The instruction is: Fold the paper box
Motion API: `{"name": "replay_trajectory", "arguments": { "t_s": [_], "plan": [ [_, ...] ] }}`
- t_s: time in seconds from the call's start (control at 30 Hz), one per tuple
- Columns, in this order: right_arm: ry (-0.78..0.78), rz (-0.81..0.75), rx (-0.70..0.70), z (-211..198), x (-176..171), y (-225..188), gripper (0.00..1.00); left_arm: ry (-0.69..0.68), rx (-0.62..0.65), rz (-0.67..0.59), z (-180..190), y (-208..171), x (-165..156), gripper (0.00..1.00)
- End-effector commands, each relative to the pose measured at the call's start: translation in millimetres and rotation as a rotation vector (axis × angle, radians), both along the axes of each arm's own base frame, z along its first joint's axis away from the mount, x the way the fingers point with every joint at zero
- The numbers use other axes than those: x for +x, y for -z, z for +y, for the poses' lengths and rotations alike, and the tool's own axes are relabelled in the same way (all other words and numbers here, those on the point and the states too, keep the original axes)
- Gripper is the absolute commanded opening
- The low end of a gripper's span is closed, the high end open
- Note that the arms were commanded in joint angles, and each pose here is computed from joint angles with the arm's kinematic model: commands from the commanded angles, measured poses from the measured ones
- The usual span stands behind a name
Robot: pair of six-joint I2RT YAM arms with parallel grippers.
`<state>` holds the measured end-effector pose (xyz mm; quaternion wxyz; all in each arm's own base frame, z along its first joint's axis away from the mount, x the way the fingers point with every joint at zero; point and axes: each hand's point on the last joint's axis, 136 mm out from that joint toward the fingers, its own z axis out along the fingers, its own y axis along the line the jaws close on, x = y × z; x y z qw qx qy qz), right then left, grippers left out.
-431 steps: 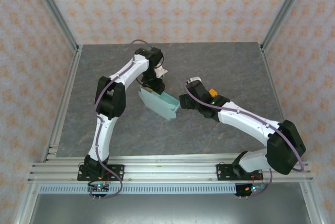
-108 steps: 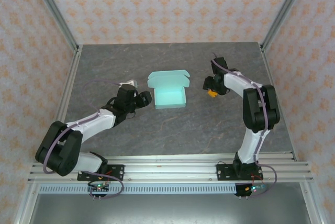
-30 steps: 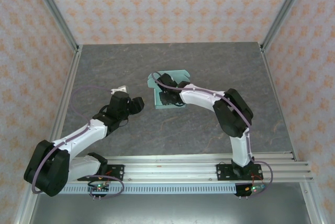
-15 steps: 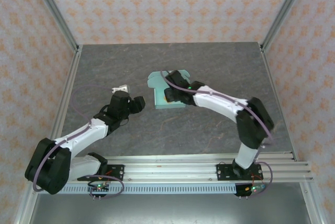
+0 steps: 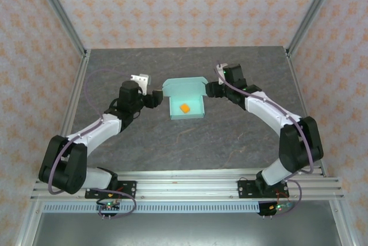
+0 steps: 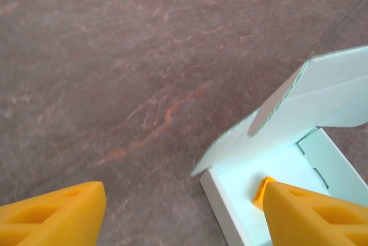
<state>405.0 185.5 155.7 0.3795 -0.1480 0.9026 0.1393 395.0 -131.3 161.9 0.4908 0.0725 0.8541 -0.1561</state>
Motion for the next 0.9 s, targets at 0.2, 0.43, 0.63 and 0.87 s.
{"name": "replay_trajectory", "arguments": {
  "t_s": [0.2,0.43,0.63,0.87],
  "plan": [
    [-0.195,-0.031,0.006,33,14,14,0.58,0.173,0.108,0.024,-20,5,17,0.76],
    [-0.217,-0.040,0.007,39,23,17,0.53,0.230,0.115,0.044,-33,10,32,0.77],
    [-0.236,-0.044,0.002,44,31,19,0.47,0.249,0.126,0.063,-37,17,42,0.76],
    [-0.243,-0.047,-0.009,46,31,18,0.37,0.281,0.100,0.085,-45,24,43,0.65]
  ]
}}
